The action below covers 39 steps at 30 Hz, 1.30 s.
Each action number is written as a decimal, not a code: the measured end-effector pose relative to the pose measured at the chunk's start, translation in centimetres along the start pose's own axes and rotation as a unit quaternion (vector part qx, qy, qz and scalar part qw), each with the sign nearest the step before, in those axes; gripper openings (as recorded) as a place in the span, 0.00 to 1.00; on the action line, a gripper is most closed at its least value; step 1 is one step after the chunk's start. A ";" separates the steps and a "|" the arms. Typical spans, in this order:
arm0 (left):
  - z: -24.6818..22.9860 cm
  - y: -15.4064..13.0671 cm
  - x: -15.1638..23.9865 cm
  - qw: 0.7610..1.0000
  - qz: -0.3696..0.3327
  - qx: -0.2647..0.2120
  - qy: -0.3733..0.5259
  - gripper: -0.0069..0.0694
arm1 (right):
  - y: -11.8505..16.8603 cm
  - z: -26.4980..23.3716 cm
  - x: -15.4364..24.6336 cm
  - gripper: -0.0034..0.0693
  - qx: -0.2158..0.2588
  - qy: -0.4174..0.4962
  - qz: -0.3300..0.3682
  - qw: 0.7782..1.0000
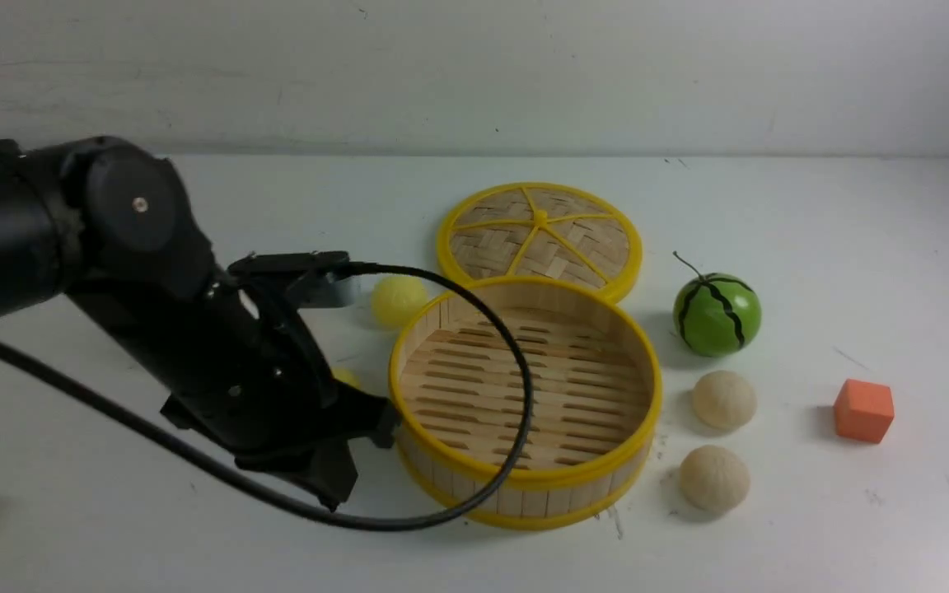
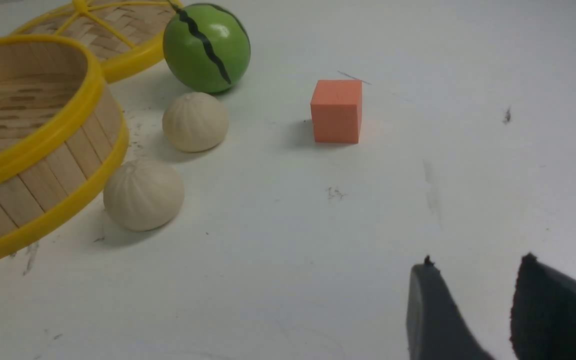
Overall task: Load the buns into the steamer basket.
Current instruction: Use the left arm to grab a steamed stuffed bun
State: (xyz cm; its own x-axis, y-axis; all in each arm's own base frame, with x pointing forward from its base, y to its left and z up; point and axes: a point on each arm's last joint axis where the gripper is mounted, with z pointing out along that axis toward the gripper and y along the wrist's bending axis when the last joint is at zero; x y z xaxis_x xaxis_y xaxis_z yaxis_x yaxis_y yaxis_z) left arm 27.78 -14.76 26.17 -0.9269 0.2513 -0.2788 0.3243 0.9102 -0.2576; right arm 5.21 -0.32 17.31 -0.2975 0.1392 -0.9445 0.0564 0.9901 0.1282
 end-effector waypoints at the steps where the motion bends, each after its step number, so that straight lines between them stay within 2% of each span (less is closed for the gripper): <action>1: -0.1 -0.3 -0.8 1.000 0.006 -0.017 -0.009 0.07 | 0.0 0.0 0.0 0.38 0.000 0.000 0.000 1.000; 4: -0.4 -0.1 -1.7 0.999 0.013 -0.044 -0.018 0.07 | 0.0 0.0 0.0 0.38 0.000 0.000 0.000 1.000; 6: 0.0 0.6 -2.8 0.996 0.025 -0.087 -0.027 0.07 | 0.0 0.0 0.0 0.38 0.000 0.000 0.000 1.000; 11: 2.2 1.8 -4.6 0.990 0.032 -0.127 -0.055 0.08 | 0.0 0.0 0.0 0.38 0.000 0.000 0.000 1.000; 15: 2.9 3.0 -6.4 0.989 0.010 -0.129 -0.068 0.17 | 0.0 0.0 0.0 0.38 0.000 0.000 0.000 1.000; 18: 3.3 4.4 -7.9 0.991 -0.017 -0.120 -0.064 0.28 | 0.0 0.0 0.0 0.38 0.000 0.000 0.000 1.000; 21: 3.9 5.4 -8.5 0.992 -0.025 -0.117 -0.044 0.40 | 0.0 0.0 0.0 0.38 0.000 0.000 0.000 1.000; 24: 4.8 5.7 -8.6 0.993 -0.027 -0.113 -0.033 0.46 | 0.0 0.0 0.0 0.38 0.000 0.000 0.000 1.000; 30: 6.2 6.0 -9.0 0.993 -0.027 -0.110 -0.039 0.48 | 0.0 0.0 0.0 0.38 0.000 0.000 0.000 1.000; 39: 7.6 6.4 -9.2 0.992 -0.025 -0.114 -0.039 0.46 | 0.0 0.0 0.0 0.38 0.000 0.000 0.000 1.000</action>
State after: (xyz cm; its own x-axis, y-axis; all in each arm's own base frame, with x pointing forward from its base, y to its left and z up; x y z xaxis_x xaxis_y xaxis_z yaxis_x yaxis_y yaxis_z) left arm 39.83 -13.73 20.10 -0.9201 0.1862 -0.3447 0.2193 0.9739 -0.0593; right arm 5.21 -0.32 17.31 -0.2975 0.1392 -0.9445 0.0564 0.9901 0.1282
